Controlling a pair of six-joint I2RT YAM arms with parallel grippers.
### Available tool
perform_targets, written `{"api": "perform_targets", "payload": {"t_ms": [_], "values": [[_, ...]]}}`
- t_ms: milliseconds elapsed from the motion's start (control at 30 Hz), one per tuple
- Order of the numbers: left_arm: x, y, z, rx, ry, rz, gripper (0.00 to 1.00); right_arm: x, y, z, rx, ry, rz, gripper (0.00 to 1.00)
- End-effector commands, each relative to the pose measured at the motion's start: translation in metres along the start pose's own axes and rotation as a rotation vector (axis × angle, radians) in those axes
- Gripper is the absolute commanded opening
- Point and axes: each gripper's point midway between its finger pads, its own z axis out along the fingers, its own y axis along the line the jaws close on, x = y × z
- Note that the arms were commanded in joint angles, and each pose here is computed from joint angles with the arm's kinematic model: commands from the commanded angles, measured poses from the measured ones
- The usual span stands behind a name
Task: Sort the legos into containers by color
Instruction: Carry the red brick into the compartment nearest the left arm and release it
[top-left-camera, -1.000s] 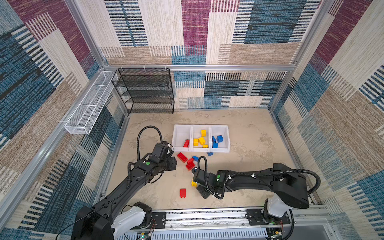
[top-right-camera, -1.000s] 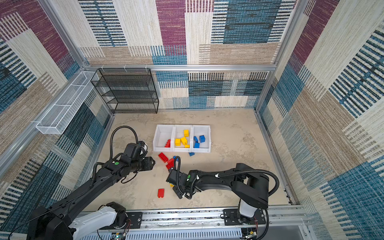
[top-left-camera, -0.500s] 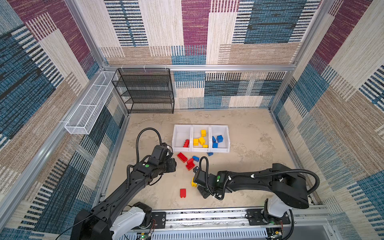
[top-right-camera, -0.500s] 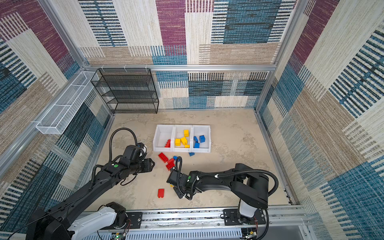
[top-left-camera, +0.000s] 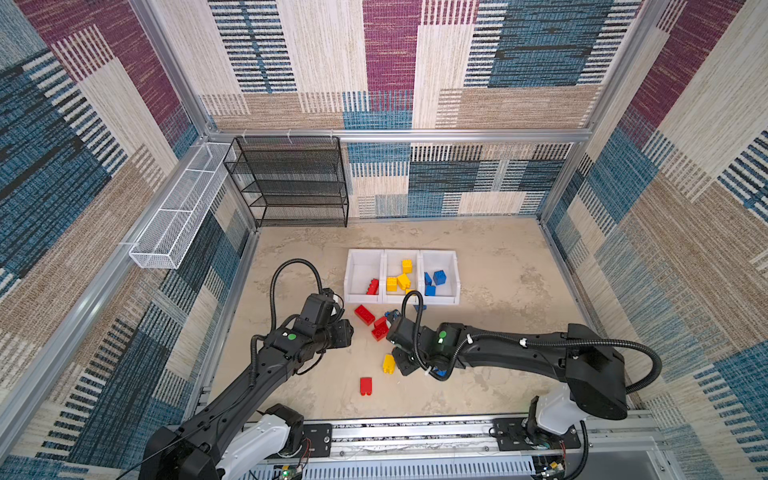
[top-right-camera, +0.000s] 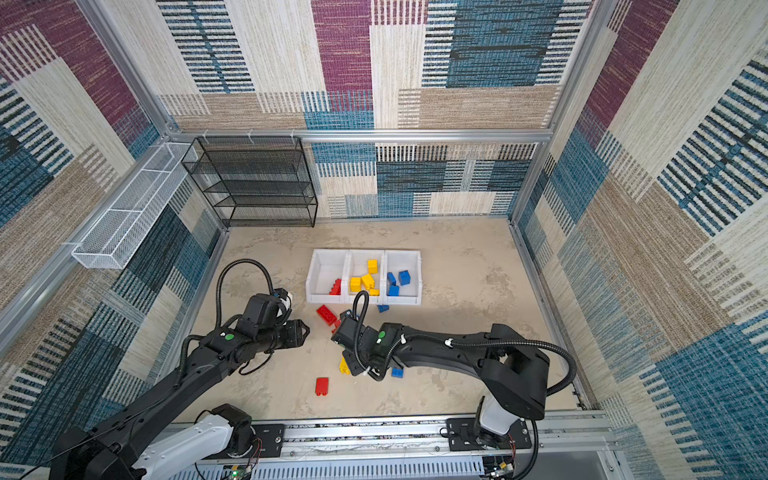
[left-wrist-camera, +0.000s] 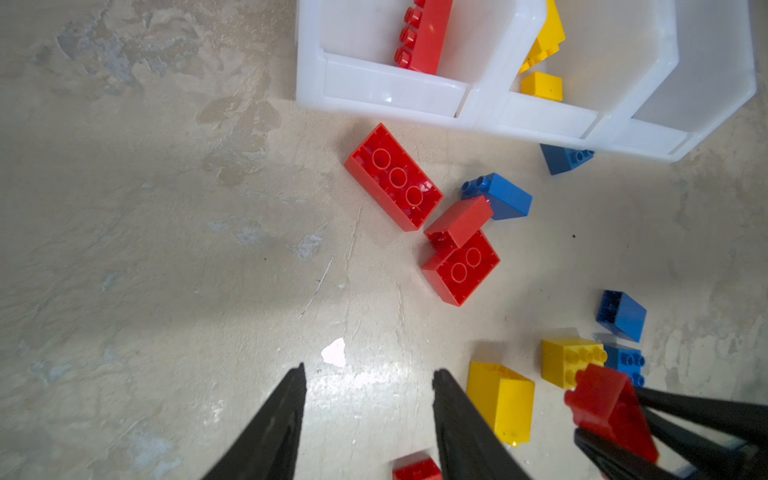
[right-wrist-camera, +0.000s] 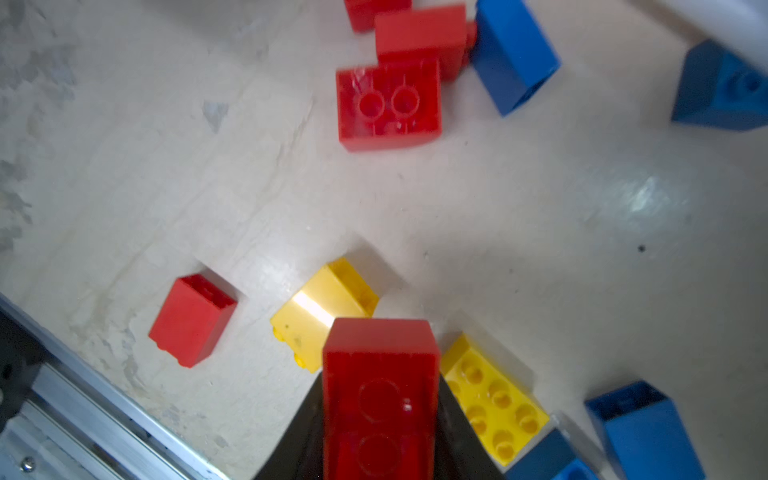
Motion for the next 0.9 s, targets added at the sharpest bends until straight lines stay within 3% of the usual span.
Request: {"api": "perform_targets", "payload": {"t_ms": [0,267,467,867], "values": [[0.0,-0.001,-0.003,0.015,-0.015,-0.022,0.53,-0.05,-0.008,-0.008,0.025,-0.093,-0.035,0.32],[0.015,0.006,-0.005,0.016,-0.012,-0.055,0.53,-0.186,-0.032,0.004,0.054,-0.242,-0.014,0.32],[0.022,0.007,-0.006,0.031,-0.013,-0.075,0.53,-0.25,-0.05,0.041,0.073,-0.266,0.028,0.32],[0.03,0.005,-0.001,0.055,0.014,-0.085,0.53,-0.26,-0.059,0.1,0.069,-0.214,0.103,0.37]]}}
